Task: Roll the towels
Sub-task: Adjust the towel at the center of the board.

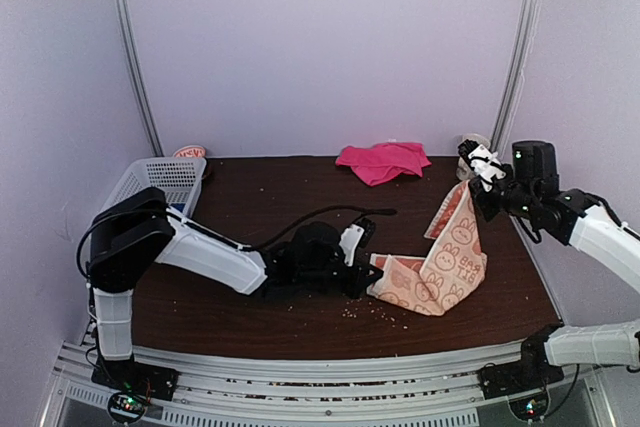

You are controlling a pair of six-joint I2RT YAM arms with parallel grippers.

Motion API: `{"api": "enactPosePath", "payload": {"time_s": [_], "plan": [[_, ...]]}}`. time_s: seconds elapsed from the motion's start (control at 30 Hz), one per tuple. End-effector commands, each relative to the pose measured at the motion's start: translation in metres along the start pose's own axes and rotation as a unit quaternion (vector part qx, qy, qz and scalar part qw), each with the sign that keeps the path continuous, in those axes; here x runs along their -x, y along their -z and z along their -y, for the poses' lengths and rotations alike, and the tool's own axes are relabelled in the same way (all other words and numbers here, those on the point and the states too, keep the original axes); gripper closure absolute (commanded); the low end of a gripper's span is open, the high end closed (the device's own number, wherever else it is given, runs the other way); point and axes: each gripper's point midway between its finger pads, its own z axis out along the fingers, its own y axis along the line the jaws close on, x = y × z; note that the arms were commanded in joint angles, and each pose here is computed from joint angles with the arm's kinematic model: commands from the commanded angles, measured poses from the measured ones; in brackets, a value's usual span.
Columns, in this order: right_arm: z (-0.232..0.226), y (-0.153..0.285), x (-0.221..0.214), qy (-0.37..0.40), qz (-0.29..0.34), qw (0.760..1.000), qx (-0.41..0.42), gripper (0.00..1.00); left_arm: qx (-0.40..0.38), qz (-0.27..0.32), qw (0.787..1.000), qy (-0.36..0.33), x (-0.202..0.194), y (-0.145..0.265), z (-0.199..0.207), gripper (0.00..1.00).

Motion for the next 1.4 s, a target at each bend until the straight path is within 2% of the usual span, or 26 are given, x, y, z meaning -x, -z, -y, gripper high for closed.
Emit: {"api": "enactPosePath", "payload": {"time_s": [0.0, 0.1, 0.2, 0.43, 0.63, 0.83, 0.9, 0.97, 1.13, 1.27, 1.37], "plan": [[-0.024, -0.015, 0.006, -0.02, -0.023, 0.998, 0.063, 1.0, 0.119, 0.015, 0.991, -0.06, 0.001, 0.038, -0.041, 1.0], [-0.027, -0.025, -0.003, -0.016, -0.057, 0.996, 0.065, 1.0, 0.173, 0.011, 0.982, -0.078, -0.006, 0.068, -0.06, 1.0], [-0.032, -0.034, -0.02, -0.011, -0.091, 0.994, 0.066, 1.0, 0.179, 0.004, 0.98, -0.082, -0.017, 0.084, -0.064, 1.0], [-0.046, -0.043, -0.064, 0.02, -0.164, 0.983, 0.077, 1.0, 0.066, -0.053, 0.993, -0.083, -0.059, 0.068, -0.038, 1.0], [-0.047, -0.041, -0.073, 0.033, -0.167, 0.983, 0.074, 1.0, 0.001, -0.08, 0.993, -0.084, -0.073, 0.071, -0.025, 0.74], [-0.052, -0.041, -0.075, 0.044, -0.165, 0.982, 0.081, 1.0, 0.026, -0.075, 0.993, -0.085, -0.067, 0.076, -0.041, 0.54], [-0.054, -0.041, -0.074, 0.046, -0.162, 0.982, 0.082, 1.0, 0.039, -0.074, 0.992, -0.092, -0.064, 0.074, -0.048, 0.43], [-0.054, -0.041, -0.074, 0.047, -0.161, 0.982, 0.082, 1.0, 0.047, -0.072, 0.992, -0.097, -0.059, 0.071, -0.053, 0.37], [-0.056, -0.041, -0.074, 0.051, -0.16, 0.982, 0.083, 1.0, 0.039, -0.057, 0.993, -0.094, -0.041, 0.068, -0.062, 0.27], [-0.057, -0.041, -0.075, 0.053, -0.161, 0.982, 0.081, 1.0, -0.011, -0.026, 0.996, -0.079, -0.022, 0.073, -0.056, 0.22], [-0.058, -0.042, -0.075, 0.054, -0.161, 0.982, 0.082, 1.0, -0.037, -0.024, 0.996, -0.083, -0.014, 0.069, -0.049, 0.21]]}}
